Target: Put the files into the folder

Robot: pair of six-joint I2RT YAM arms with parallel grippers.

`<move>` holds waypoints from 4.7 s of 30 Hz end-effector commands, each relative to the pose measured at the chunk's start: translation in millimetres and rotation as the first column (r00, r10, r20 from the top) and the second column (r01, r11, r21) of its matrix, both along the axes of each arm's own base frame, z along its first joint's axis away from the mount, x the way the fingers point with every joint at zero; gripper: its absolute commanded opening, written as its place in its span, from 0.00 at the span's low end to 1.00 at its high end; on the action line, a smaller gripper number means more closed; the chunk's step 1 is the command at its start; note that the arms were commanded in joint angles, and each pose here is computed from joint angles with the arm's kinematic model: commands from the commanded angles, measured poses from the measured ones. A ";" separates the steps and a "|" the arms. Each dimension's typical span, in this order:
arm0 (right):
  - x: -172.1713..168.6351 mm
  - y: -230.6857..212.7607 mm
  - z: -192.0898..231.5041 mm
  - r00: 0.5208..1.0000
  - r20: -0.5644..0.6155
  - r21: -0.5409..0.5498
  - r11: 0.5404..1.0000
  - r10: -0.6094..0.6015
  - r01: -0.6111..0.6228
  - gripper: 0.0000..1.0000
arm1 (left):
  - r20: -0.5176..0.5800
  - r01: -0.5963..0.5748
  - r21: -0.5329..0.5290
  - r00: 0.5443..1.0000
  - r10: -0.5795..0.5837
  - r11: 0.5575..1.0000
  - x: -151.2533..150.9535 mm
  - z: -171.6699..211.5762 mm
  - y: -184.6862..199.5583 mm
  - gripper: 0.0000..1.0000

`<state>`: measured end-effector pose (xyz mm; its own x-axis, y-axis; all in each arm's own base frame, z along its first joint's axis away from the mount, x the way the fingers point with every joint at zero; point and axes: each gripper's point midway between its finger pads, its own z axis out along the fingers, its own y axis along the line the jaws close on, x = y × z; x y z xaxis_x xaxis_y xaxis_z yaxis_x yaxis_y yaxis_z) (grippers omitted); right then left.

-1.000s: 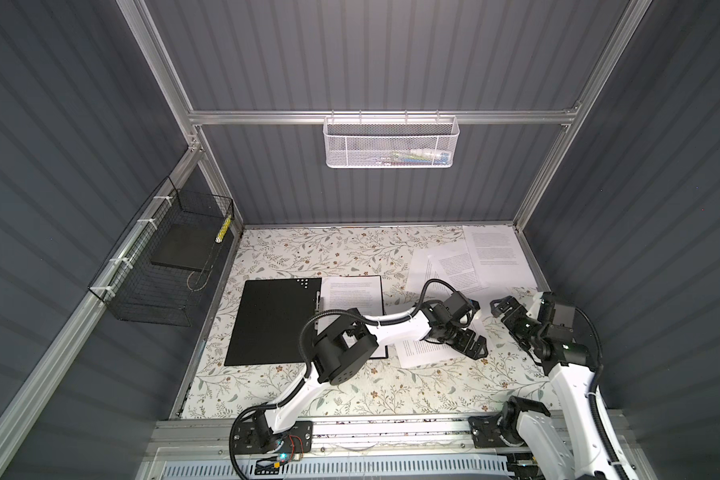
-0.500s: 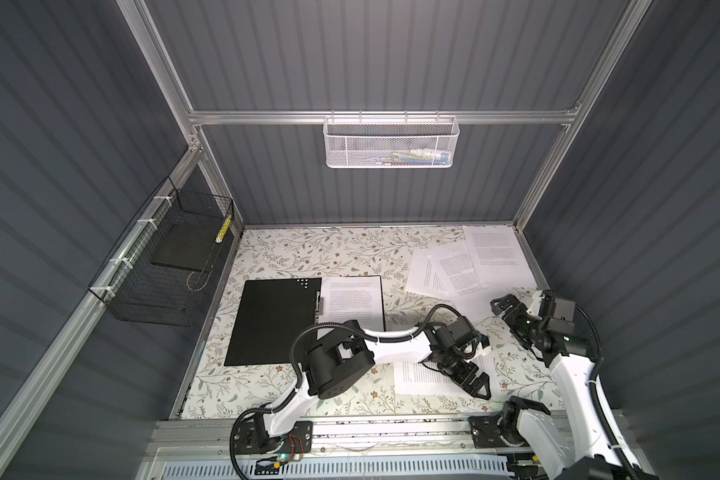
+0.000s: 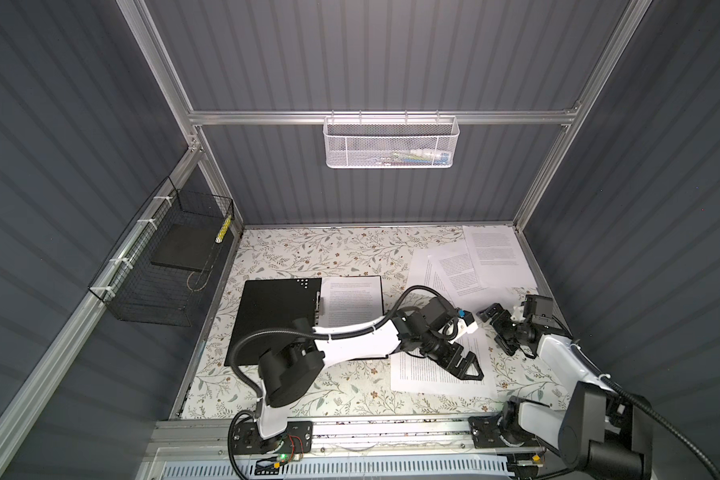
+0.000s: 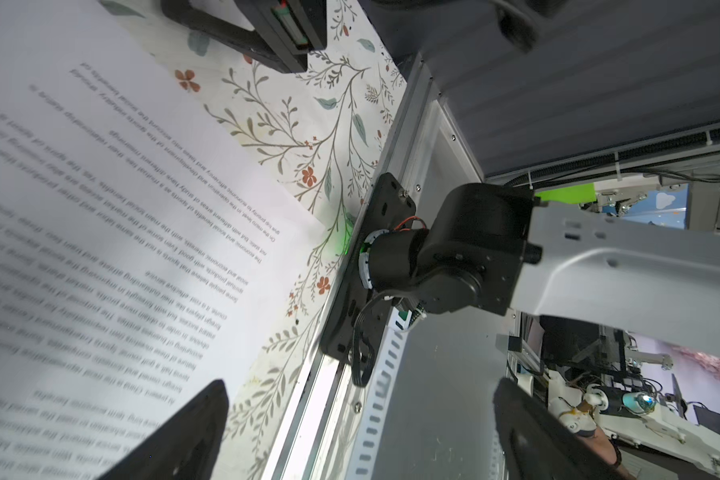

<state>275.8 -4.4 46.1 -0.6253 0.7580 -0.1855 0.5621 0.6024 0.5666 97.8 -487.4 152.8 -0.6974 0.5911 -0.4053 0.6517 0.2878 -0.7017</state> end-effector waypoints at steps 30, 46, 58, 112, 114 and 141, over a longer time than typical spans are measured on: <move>11.8 10.0 -29.2 0.963 -0.219 -0.063 0.983 0.156 -0.173 0.99 | 0.178 -0.228 0.500 0.971 0.158 0.836 53.6 -146.6 109.7 1.00; 0.5 44.4 23.7 0.981 0.056 0.080 0.978 0.188 -0.192 0.99 | 0.478 -0.264 0.601 0.875 -0.074 0.754 153.9 -143.0 96.1 1.00; 10.7 63.7 41.5 0.944 0.202 0.131 0.948 0.260 -0.289 0.99 | 0.634 -0.220 0.634 0.696 -0.336 0.741 200.4 -156.1 81.3 1.00; 58.9 47.9 9.9 0.920 0.047 0.084 0.917 0.388 -0.391 0.98 | 0.711 -0.133 0.688 0.322 -0.625 0.714 244.5 -187.2 137.9 1.00; 61.6 47.8 11.1 0.920 0.052 0.087 0.916 0.388 -0.391 0.98 | 0.715 -0.133 0.684 0.321 -0.621 0.718 246.0 -187.0 141.2 1.00; 85.9 59.5 -1.9 0.855 -0.070 0.086 0.857 0.514 -0.509 0.84 | 0.736 -0.141 0.662 0.305 -0.604 0.736 249.2 -186.2 145.0 1.00</move>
<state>369.9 57.3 51.6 -0.9181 0.3790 -0.1159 0.2292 0.7462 0.6250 383.6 -395.3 53.7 0.1313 0.9011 -0.4134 0.6855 0.2187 0.6945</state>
